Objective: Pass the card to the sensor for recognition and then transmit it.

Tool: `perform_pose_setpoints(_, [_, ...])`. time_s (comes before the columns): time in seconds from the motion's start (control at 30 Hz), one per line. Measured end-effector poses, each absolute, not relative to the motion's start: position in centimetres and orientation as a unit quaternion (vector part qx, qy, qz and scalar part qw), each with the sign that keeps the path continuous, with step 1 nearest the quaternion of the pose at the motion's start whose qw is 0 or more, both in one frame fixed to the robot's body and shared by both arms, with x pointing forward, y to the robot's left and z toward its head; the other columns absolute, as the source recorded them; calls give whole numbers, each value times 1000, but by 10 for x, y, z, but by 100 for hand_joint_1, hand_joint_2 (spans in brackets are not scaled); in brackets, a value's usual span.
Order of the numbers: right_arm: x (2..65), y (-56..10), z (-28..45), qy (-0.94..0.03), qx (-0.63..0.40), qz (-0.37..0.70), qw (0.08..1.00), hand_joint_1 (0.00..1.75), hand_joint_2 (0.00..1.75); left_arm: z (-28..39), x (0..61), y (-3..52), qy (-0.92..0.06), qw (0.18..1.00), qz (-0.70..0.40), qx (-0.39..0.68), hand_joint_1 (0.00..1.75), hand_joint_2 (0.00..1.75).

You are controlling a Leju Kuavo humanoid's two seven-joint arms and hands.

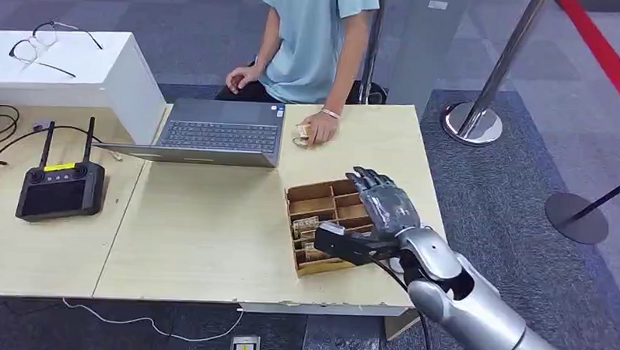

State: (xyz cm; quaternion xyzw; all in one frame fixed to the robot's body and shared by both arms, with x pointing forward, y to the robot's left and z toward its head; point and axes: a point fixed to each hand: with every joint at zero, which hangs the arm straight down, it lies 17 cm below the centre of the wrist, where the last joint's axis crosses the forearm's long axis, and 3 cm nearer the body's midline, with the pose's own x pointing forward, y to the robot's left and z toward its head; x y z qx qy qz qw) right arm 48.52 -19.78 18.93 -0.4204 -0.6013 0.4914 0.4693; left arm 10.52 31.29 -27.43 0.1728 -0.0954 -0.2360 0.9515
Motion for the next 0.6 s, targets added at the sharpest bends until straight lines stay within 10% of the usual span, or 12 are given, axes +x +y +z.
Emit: perform_pose_setpoints(0.6, [472, -236, 150, -539, -441, 521, 493, 5, 175, -274, 104, 320, -94, 952, -231, 180, 0, 0])
